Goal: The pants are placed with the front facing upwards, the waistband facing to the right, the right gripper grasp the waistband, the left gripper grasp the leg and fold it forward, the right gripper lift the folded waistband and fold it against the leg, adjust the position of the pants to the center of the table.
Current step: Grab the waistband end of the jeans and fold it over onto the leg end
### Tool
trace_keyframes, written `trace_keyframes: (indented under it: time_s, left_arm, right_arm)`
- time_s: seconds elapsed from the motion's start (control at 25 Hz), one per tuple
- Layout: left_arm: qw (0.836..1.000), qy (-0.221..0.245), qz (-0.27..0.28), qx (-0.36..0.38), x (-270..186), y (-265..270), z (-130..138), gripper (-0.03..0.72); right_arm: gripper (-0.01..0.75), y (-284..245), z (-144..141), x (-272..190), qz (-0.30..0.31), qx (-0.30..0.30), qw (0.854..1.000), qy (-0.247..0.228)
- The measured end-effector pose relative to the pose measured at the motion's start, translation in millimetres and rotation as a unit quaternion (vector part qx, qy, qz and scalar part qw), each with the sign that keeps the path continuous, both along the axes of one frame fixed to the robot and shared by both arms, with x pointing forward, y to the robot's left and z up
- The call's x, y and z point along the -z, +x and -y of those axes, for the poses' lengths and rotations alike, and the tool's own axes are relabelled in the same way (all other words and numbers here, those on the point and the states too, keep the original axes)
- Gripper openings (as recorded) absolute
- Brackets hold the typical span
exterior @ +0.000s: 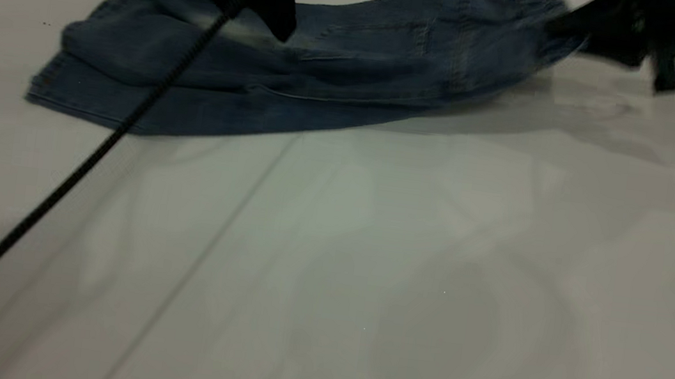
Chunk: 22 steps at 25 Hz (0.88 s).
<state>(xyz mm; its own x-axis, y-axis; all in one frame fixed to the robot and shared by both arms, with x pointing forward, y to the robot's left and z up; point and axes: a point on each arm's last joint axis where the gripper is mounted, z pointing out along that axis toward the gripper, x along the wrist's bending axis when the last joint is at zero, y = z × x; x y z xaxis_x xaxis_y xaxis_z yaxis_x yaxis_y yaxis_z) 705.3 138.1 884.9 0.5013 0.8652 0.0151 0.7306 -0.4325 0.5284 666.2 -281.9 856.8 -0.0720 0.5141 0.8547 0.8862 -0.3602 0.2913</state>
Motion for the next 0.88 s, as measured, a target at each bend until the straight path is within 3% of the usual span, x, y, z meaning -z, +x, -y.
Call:
trace_keyframes:
  time_s: [0.24, 0.52, 0.72, 0.88]
  left_arm:
    - [1.0, -0.009, 0.004, -0.01, 27.1, 0.3, 12.8, 0.579]
    - [1.0, -0.019, 0.005, 0.005, 43.5, -8.4, 39.8, 0.579]
    - [1.0, -0.013, -0.01, 0.021, 33.7, -7.3, 45.4, 0.579]
    - [0.999, -0.005, -0.025, 0.025, -4.1, 4.6, 32.9, 0.579]
  right_arm:
    - [0.05, 0.1, -1.8, -56.2, 0.065, -0.012, 0.998, -0.01]
    - [0.05, -3.0, -31.4, -66.1, 0.076, -0.047, 0.996, -0.007]
    - [0.049, -4.1, -37.8, -67.4, 0.077, -0.056, 0.995, 0.002]
    - [0.049, -4.1, -38.9, -69.1, 0.078, -0.056, 0.995, 0.012]
